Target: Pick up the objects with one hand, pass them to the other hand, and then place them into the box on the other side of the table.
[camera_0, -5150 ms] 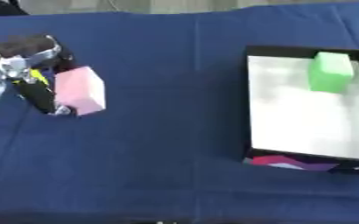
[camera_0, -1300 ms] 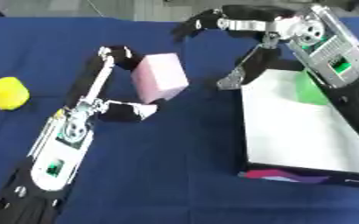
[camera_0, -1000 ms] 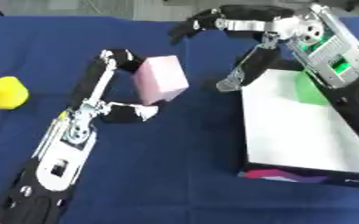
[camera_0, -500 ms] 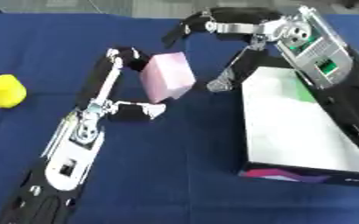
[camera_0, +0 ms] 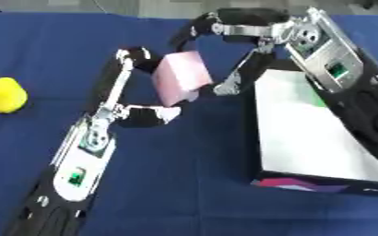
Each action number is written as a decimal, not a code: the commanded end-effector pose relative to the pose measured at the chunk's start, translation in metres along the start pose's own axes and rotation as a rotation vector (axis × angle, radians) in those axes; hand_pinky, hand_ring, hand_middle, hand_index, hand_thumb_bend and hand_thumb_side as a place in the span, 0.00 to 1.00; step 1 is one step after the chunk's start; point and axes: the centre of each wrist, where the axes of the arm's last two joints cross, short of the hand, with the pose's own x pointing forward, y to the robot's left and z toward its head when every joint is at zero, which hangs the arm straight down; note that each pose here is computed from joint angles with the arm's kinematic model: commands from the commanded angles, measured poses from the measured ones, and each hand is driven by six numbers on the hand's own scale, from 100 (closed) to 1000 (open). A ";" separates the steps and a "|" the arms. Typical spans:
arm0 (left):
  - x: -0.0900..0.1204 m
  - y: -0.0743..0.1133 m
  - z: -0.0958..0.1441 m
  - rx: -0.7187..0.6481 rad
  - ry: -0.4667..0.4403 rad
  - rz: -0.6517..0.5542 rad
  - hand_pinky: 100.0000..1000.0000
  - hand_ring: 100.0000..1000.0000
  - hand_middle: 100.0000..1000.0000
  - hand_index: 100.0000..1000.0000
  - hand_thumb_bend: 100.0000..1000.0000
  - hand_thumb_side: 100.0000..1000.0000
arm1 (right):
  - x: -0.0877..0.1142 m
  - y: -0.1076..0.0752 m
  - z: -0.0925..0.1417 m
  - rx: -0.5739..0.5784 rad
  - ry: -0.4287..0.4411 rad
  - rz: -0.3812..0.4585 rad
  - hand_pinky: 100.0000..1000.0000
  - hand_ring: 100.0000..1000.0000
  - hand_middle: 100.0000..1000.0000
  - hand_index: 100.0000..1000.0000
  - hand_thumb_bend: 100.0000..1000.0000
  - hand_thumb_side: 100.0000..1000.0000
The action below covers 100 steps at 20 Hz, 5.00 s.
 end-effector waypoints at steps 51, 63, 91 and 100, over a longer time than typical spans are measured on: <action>-0.005 0.008 0.002 0.056 0.046 -0.114 0.71 0.65 0.60 0.81 0.87 0.44 | 0.006 -0.018 0.026 -0.139 0.056 -0.201 0.81 0.74 0.27 0.58 0.00 0.00; -0.029 0.028 0.025 0.077 0.098 -0.151 0.70 0.63 0.57 0.78 0.79 0.41 | -0.002 -0.011 0.066 -0.225 0.173 -0.212 0.80 0.73 0.28 0.59 0.00 0.00; -0.049 0.034 0.049 0.060 0.152 -0.171 0.70 0.63 0.57 0.77 0.74 0.42 | -0.034 0.051 0.153 -0.174 0.540 -0.090 0.81 0.77 0.49 0.60 0.15 0.00; -0.047 0.033 0.048 0.062 0.141 -0.163 0.69 0.62 0.57 0.77 0.74 0.42 | -0.052 0.064 0.165 -0.036 0.596 -0.047 0.82 0.79 0.56 0.60 0.20 0.03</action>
